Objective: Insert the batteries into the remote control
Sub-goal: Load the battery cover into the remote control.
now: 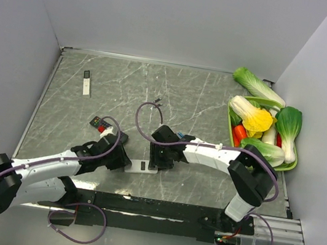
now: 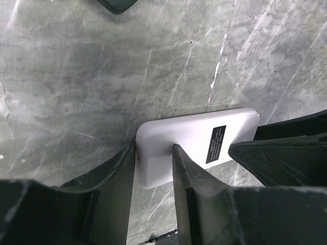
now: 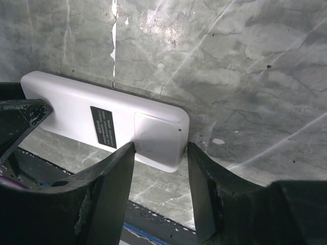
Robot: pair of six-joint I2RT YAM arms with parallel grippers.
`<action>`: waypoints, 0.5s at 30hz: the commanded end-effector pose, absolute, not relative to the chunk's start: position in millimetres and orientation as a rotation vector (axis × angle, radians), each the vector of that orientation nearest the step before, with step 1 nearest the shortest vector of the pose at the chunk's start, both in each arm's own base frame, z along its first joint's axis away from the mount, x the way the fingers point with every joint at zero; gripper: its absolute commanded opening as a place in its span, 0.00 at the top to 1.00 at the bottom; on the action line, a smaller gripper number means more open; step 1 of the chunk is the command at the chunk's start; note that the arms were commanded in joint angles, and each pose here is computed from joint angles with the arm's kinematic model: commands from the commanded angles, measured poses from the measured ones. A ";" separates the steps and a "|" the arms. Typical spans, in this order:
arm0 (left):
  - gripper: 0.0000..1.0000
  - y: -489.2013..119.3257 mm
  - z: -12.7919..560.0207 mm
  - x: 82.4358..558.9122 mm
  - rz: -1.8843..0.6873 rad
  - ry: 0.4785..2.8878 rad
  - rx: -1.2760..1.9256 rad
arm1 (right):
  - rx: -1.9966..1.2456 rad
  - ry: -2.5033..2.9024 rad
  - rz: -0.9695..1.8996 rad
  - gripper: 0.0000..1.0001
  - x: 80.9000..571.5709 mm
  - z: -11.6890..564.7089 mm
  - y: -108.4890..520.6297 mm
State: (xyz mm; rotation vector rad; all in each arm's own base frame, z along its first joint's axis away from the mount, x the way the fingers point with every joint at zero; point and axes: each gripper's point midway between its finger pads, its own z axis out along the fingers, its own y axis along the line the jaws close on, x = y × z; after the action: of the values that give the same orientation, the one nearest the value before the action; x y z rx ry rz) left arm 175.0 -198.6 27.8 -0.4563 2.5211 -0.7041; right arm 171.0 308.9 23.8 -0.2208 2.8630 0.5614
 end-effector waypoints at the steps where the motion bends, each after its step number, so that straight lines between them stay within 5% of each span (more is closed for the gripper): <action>1: 0.63 -205.0 26.5 162.3 -0.755 2.560 -0.453 | -0.260 2.838 0.531 0.46 164.7 34.0 306.6; 15: 0.62 -205.6 26.6 163.5 -0.746 2.563 -0.444 | -0.126 2.774 0.655 0.63 181.5 38.2 292.2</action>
State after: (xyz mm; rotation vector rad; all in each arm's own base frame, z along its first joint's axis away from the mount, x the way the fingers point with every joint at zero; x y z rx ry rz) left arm 170.2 -201.2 27.3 -0.4601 2.5353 -0.7228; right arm 176.9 289.0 29.0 -0.1680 2.8162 0.5578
